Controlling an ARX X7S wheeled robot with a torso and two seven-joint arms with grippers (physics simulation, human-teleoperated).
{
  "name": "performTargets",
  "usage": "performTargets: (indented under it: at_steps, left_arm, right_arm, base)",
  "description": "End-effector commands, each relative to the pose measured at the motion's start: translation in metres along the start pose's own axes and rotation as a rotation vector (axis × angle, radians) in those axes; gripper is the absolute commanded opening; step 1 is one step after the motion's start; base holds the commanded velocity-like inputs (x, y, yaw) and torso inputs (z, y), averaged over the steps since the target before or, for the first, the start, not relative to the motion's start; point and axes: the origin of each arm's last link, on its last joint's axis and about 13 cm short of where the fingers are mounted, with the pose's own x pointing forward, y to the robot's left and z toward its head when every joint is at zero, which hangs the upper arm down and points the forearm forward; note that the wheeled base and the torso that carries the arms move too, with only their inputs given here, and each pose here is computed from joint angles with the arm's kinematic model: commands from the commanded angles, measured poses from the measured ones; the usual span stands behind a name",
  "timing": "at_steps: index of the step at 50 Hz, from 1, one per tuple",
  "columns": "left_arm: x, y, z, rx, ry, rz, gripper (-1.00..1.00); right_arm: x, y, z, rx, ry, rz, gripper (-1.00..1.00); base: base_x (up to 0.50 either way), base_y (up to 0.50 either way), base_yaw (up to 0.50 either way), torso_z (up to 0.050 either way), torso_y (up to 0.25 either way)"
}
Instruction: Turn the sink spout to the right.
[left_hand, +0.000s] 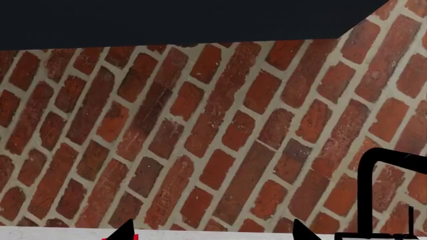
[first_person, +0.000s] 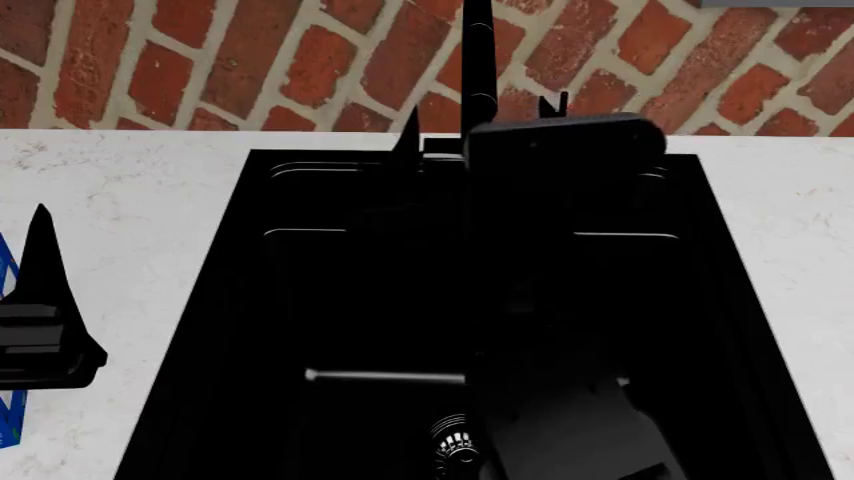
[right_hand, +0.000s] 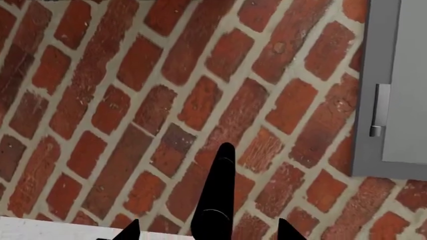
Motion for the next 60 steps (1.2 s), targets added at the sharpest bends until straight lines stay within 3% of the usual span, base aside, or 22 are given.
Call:
performTargets:
  at_steps: [1,60]
  left_arm:
    - [0.0,0.0,0.0,-0.001,-0.001,0.0,1.0]
    - [0.0,0.0,0.0,-0.003,0.004,-0.004,1.0]
  right_arm:
    - [0.001,0.001,-0.008,0.003,0.016,0.001,1.0]
    - [0.028,-0.003,-0.023,-0.023,0.022,-0.026,1.0]
  base:
    - [0.0,0.0,0.0,0.0,0.0]
    - [0.0,0.0,0.0,0.0,0.0]
